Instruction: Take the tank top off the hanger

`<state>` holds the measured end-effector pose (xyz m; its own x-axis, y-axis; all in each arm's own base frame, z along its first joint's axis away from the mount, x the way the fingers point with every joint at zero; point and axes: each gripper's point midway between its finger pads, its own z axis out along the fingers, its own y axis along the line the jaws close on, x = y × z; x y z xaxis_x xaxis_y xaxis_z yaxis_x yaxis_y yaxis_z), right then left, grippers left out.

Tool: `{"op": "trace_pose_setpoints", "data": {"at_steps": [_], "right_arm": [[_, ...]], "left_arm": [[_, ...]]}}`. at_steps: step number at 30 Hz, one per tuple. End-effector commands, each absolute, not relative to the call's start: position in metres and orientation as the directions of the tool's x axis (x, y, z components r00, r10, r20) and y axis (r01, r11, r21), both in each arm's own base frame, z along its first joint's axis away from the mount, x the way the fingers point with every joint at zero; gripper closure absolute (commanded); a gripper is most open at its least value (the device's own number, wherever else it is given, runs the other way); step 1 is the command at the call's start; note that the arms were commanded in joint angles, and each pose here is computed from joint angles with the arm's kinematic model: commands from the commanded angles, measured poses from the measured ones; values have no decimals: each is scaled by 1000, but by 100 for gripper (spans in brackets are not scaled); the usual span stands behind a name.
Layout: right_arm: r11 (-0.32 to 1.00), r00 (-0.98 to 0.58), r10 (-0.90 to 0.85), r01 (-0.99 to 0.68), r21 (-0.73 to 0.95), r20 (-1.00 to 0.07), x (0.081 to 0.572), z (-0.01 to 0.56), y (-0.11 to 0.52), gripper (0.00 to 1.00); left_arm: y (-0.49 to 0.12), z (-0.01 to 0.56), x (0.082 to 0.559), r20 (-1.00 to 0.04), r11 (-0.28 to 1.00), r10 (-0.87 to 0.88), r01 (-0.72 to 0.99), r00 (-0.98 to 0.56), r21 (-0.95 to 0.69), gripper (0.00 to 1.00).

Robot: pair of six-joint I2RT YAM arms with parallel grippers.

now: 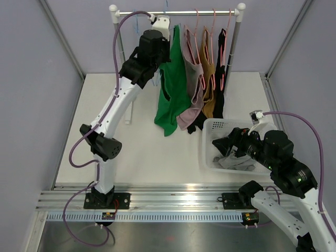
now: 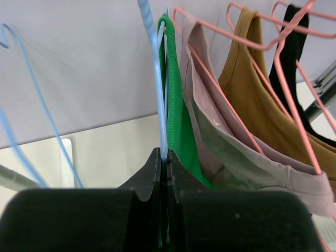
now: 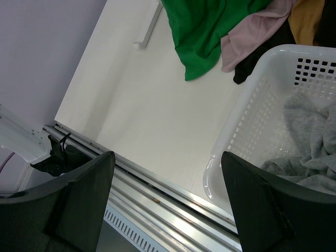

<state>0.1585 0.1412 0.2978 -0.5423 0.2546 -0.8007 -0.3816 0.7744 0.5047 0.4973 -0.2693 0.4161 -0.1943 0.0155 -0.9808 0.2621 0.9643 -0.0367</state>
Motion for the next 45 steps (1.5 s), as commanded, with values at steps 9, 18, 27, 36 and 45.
{"op": "trace_pose_setpoints", "data": {"at_steps": [9, 18, 27, 36, 45], "right_arm": [[749, -504, 255, -437, 498, -825, 162, 315, 148, 11], [690, -511, 226, -518, 507, -830, 161, 328, 166, 10], [451, -558, 247, -657, 604, -792, 170, 352, 221, 0], [468, -568, 274, -626, 624, -776, 213, 340, 276, 0], [609, -509, 210, -599, 519, -834, 253, 310, 343, 14]], "left_arm": [[-230, 526, 416, -986, 952, -168, 262, 11, -159, 100], [-227, 503, 322, -979, 908, -185, 367, -86, -203, 100], [-192, 432, 205, -956, 812, -218, 507, -197, -290, 100], [-173, 365, 126, -895, 604, -285, 661, -343, -445, 100], [-164, 332, 100, -839, 534, -311, 648, -446, -543, 100]]}}
